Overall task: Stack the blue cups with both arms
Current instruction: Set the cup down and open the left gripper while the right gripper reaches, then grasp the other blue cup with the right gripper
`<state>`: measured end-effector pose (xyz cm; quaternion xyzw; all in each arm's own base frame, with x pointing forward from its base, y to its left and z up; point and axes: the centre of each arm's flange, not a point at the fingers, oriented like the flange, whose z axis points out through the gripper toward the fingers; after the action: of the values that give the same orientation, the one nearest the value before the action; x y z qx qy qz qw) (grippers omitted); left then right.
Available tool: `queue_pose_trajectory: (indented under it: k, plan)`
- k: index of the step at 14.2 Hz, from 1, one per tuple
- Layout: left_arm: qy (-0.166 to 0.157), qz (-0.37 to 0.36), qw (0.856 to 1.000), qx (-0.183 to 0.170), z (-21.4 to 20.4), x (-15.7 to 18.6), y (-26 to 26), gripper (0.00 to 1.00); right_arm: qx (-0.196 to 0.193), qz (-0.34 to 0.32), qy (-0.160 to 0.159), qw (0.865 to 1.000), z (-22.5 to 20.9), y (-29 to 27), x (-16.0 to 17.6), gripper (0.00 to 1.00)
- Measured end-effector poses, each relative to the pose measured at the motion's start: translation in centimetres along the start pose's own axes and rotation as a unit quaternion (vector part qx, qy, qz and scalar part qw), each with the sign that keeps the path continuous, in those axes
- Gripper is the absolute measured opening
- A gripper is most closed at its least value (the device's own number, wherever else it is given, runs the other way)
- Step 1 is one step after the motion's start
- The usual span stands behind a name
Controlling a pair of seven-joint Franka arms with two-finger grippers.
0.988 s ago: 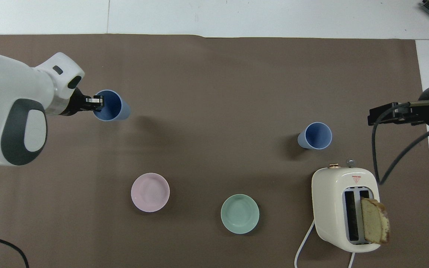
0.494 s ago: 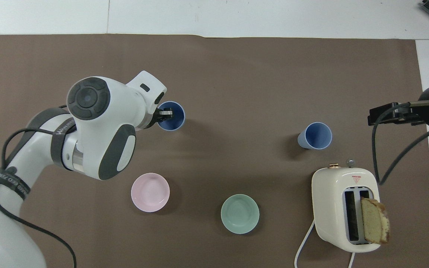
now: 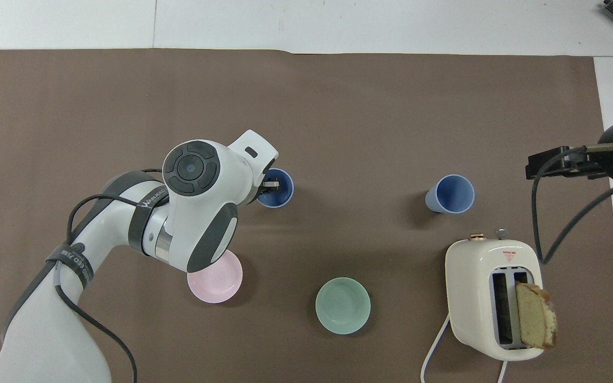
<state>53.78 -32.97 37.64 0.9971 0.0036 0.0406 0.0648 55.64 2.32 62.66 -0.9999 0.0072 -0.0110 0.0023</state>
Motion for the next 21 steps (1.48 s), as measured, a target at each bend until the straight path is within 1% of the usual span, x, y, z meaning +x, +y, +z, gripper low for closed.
queue_pose_trajectory:
  k: [3, 4, 6, 7, 8, 9, 11, 12, 16, 19, 21]
  plan:
    - [0.005, -0.001, 1.000, -0.001, -0.4, 0.2, -0.2, 0.37, 0.000, 0.005, 0.000, 1.000, 0.0, 0.5, 0.0, 1.00]
    - [0.006, -0.001, 1.000, -0.001, -0.5, 0.4, -0.4, 0.53, 0.000, 0.005, 0.000, 1.000, 0.0, 0.6, 0.0, 1.00]
    - [0.013, 0.004, 1.000, -0.001, -1.2, 0.9, -1.2, 0.74, 0.000, 0.006, -0.004, 1.000, 0.4, 0.7, 0.0, 1.00]
    - [0.020, 0.008, 1.000, -0.003, -2.1, 1.5, -2.0, 0.84, 0.000, 0.008, -0.007, 1.000, 0.9, 0.9, 0.0, 1.00]
    - [0.027, 0.012, 1.000, -0.004, -3.4, 2.1, -3.1, 0.97, 0.001, 0.010, -0.003, 1.000, 1.4, 1.1, 0.2, 1.00]
    - [0.030, 0.020, 0.999, -0.004, -4.8, 2.5, -4.3, 1.00, 0.003, 0.011, 0.002, 1.000, 2.1, 1.2, 0.5, 1.00]
    - [0.031, 0.041, 0.999, 0.001, -8.5, 3.3, -7.8, 1.00, 0.005, 0.011, 0.017, 1.000, 4.3, 1.0, 1.1, 1.00]
    - [0.028, 0.050, 0.998, 0.004, -10.4, 3.4, -9.6, 1.00, 0.006, 0.010, 0.019, 1.000, 5.4, 0.9, 1.2, 1.00]
    - [0.020, 0.055, 0.998, 0.013, -17.6, 3.3, -15.9, 1.00, 0.008, 0.009, -0.006, 1.000, 10.2, 0.8, 2.1, 1.00]
    - [0.009, 0.057, 0.998, 0.019, -22.2, 4.2, -20.2, 1.00, 0.013, -0.001, -0.005, 1.000, 15.7, -0.5, 3.4, 1.00]
    - [0.006, 0.058, 0.998, 0.022, -25.1, 4.6, -22.6, 1.00, 0.014, -0.003, -0.004, 1.000, 18.5, -0.7, 3.7, 1.00]
